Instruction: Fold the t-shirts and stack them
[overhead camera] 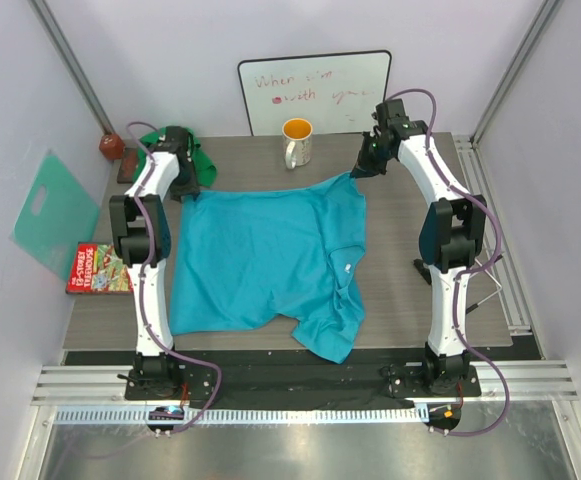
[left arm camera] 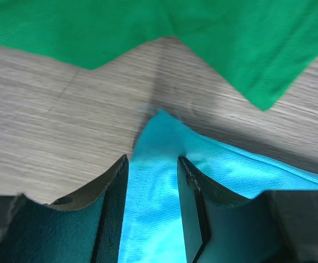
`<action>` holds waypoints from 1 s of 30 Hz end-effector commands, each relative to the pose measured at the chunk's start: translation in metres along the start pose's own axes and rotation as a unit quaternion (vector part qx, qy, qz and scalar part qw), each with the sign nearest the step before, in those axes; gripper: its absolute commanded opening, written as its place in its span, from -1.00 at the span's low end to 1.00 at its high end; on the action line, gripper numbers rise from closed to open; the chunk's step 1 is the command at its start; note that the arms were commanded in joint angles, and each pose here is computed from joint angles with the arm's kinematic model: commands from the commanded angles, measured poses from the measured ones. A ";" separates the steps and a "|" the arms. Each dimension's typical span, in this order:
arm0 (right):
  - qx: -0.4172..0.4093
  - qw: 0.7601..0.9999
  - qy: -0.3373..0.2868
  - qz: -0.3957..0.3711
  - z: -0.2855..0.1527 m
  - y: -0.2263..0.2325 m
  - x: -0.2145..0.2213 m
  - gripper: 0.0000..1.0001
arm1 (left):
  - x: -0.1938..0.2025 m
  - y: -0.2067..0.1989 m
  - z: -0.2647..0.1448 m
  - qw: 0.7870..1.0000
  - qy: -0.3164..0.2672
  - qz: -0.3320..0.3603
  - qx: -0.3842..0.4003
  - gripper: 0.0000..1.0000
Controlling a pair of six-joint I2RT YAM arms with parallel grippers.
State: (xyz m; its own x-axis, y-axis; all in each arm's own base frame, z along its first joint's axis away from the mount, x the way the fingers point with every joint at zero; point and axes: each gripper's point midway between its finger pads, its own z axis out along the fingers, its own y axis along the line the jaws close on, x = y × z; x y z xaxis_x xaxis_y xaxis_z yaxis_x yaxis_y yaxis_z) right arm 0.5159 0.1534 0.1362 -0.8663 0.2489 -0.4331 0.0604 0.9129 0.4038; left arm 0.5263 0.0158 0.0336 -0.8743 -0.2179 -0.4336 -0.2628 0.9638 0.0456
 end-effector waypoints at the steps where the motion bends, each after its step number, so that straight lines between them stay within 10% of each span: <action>1: -0.010 1.000 -0.019 -0.012 -0.020 0.009 -0.008 -0.98 | -0.026 -0.015 -0.017 0.998 -0.040 -0.011 0.040 -0.15; 30: 0.003 1.000 -0.003 -0.003 -0.016 -0.002 -0.001 -0.98 | -0.037 -0.020 0.004 0.992 -0.042 -0.050 0.110 -0.16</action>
State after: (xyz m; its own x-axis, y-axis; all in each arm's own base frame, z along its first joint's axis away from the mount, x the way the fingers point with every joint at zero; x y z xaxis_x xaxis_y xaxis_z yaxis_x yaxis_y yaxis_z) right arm 0.5068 0.1485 0.1240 -0.8854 0.2426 -0.3965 0.0775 0.9181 0.3888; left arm 0.5540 0.0179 0.0296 -0.8345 -0.3089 -0.4562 -0.2777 0.9510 -0.1359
